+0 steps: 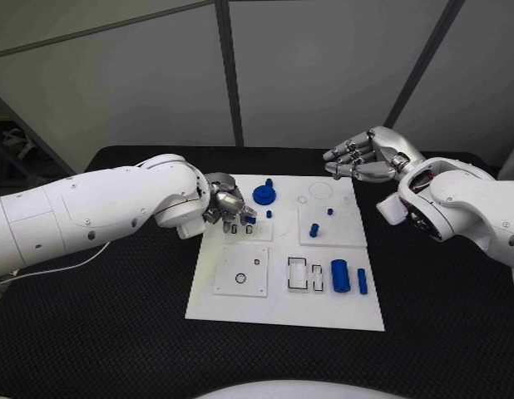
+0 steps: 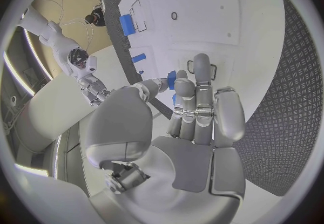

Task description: Assemble the parts on the task board

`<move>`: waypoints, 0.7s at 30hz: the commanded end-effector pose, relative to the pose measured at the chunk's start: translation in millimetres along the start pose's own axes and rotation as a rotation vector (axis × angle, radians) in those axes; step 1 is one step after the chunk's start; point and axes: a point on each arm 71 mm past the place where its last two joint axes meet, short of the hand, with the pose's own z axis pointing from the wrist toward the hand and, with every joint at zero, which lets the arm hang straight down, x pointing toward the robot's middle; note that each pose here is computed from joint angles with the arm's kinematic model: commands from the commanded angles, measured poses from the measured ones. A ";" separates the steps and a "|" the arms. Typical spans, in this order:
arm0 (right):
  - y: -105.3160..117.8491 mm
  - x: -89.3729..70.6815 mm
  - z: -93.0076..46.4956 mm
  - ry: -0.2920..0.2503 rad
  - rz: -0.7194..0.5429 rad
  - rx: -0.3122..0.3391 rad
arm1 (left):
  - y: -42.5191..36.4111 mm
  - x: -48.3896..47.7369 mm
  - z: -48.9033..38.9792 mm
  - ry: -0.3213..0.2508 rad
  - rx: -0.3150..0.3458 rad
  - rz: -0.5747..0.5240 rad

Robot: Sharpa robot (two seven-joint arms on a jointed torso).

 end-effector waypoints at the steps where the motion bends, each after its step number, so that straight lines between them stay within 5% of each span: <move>1: 1.5 0.2 0.6 0.007 0.000 -0.007 | -2.2 -2.1 0.6 -0.043 0.004 0.046; 21: 1.7 0.1 0.3 0.006 0.000 -0.008 | -5.4 4.9 8.2 -0.022 -0.023 0.178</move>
